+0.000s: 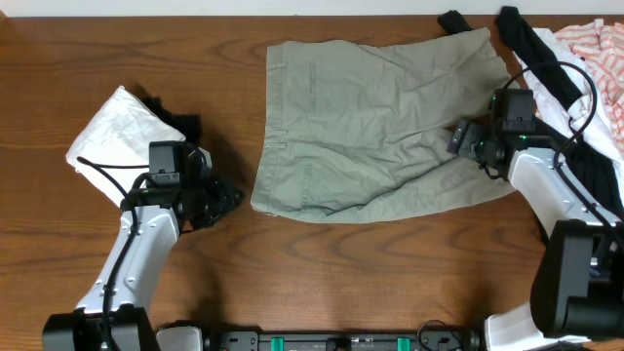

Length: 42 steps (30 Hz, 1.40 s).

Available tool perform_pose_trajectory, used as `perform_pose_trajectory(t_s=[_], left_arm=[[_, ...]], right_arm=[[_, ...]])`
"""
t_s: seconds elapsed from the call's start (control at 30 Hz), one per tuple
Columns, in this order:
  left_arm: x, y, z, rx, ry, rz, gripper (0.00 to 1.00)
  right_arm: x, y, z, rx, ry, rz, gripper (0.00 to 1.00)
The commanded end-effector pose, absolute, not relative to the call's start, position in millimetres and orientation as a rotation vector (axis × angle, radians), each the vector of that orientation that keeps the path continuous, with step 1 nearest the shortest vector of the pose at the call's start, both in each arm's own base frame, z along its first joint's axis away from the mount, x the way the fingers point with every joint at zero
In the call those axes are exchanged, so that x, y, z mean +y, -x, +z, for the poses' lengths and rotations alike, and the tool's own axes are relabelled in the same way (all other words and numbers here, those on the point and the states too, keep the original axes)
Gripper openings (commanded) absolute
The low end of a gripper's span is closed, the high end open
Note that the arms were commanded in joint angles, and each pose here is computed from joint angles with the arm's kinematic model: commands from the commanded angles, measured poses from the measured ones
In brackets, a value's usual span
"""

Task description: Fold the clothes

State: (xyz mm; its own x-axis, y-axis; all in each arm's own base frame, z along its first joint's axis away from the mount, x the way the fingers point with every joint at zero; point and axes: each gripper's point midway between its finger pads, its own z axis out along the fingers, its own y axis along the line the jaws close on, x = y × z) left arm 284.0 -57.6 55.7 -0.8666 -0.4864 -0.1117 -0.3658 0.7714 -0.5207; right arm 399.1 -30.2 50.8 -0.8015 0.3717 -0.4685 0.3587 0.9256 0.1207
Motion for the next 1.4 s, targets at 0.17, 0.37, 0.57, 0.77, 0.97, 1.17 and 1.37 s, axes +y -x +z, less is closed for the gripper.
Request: perform_pose_trajectory(t_s=[0.17, 0.37, 0.57, 0.77, 0.97, 1.17, 1.37], left_arm=[[-59.8, -288.2, 63.3, 2.712, 0.631, -0.742, 0.31], [-59.7, -288.2, 63.3, 2.712, 0.632, -0.742, 0.31], [-59.5, -290.7, 64.2, 2.702, 0.625, -0.742, 0.31], [-59.4, -292.4, 64.9, 2.695, 0.62, -0.741, 0.31], [-59.4, -292.4, 64.9, 2.695, 0.62, -0.742, 0.31], [-59.4, -292.3, 64.9, 2.695, 0.62, -0.742, 0.31], [-59.4, -292.3, 64.9, 2.695, 0.62, -0.742, 0.31]], right_arm=[[-34.2, -394.3, 5.6, 2.649, -0.653, 0.032, 0.82], [-34.3, -396.2, -0.9, 2.65, -0.66, 0.033, 0.49], [-34.9, -399.5, 13.2, 2.631, -0.655, 0.036, 0.1], [-42.1, -377.9, 58.2, 2.615, -0.668, -0.03, 0.01], [-42.3, -306.6, 88.3, 2.748, -0.757, -0.102, 0.01], [-42.5, -241.0, 90.7, 2.948, -0.822, -0.217, 0.07], [-45.4, -226.0, 91.0, 2.996, -0.836, -0.275, 0.15]])
